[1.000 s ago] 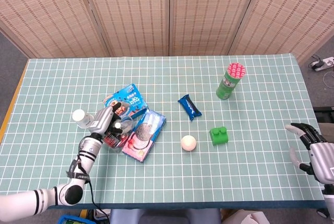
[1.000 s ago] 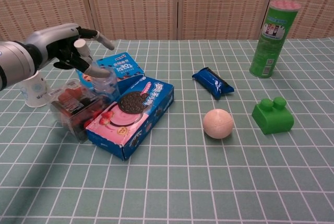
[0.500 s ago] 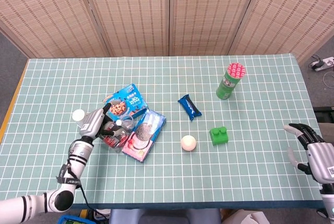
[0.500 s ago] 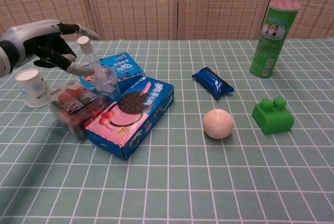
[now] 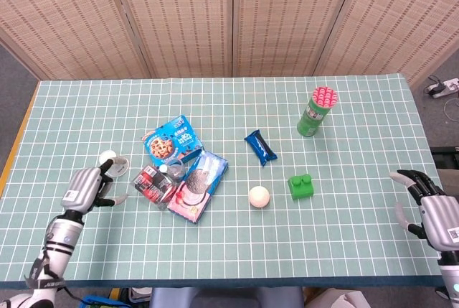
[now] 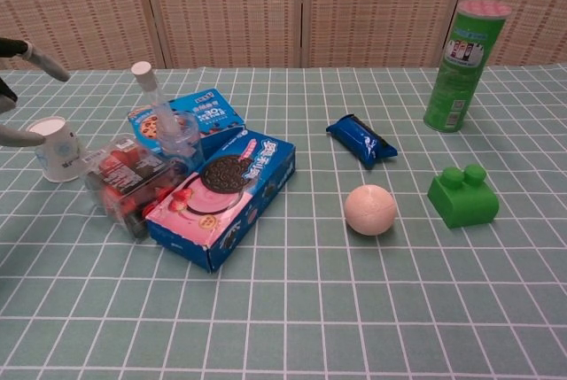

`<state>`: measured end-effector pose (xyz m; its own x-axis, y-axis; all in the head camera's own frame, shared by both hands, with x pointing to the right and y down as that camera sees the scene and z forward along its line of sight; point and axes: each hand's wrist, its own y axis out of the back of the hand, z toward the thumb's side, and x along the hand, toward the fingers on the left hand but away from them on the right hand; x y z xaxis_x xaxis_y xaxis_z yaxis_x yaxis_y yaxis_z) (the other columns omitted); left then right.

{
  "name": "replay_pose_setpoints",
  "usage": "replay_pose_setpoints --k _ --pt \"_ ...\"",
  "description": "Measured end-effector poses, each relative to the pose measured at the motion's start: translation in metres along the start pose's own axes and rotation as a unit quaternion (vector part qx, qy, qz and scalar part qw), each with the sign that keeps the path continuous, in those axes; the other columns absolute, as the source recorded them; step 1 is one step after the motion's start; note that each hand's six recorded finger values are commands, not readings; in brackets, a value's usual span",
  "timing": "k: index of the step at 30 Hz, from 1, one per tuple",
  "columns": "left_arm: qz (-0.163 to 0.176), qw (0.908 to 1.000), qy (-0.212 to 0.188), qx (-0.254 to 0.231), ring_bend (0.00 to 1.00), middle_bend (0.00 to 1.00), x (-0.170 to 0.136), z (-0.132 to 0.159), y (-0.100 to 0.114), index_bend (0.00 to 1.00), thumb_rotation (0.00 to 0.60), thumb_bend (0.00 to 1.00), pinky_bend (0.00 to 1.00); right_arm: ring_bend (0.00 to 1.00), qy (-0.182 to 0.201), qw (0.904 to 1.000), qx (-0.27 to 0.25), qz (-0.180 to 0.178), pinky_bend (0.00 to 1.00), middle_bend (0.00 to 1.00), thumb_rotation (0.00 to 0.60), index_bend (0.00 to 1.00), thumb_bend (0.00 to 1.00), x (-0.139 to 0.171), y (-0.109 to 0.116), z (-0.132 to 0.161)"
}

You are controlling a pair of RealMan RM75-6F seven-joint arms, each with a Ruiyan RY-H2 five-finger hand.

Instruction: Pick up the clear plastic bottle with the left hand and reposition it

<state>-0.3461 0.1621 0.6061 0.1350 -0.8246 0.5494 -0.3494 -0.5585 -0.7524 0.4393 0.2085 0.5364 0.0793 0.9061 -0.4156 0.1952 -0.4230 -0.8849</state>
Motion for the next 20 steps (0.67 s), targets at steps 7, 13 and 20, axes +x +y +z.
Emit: replay_pose_setpoints --k 7,13,20 --pt "0.045 0.9956 0.025 0.078 0.63 0.63 -0.053 -0.035 0.027 0.37 0.6 0.03 0.78 0.13 -0.012 0.9997 0.018 0.01 0.35 0.2 0.6 0.23 0.47 -0.001 -0.006 -0.001" --pt "0.069 0.9865 0.044 0.142 0.55 0.55 -0.088 -0.052 0.045 0.38 0.6 0.03 0.63 0.13 -0.017 0.9991 0.034 0.018 0.35 0.2 0.6 0.23 0.47 -0.002 -0.011 0.0" --pt "0.076 0.9739 0.06 0.205 0.54 0.54 -0.129 -0.068 0.045 0.38 0.6 0.03 0.62 0.13 -0.019 0.9985 0.049 0.018 0.35 0.2 0.6 0.23 0.47 -0.001 -0.014 0.003"
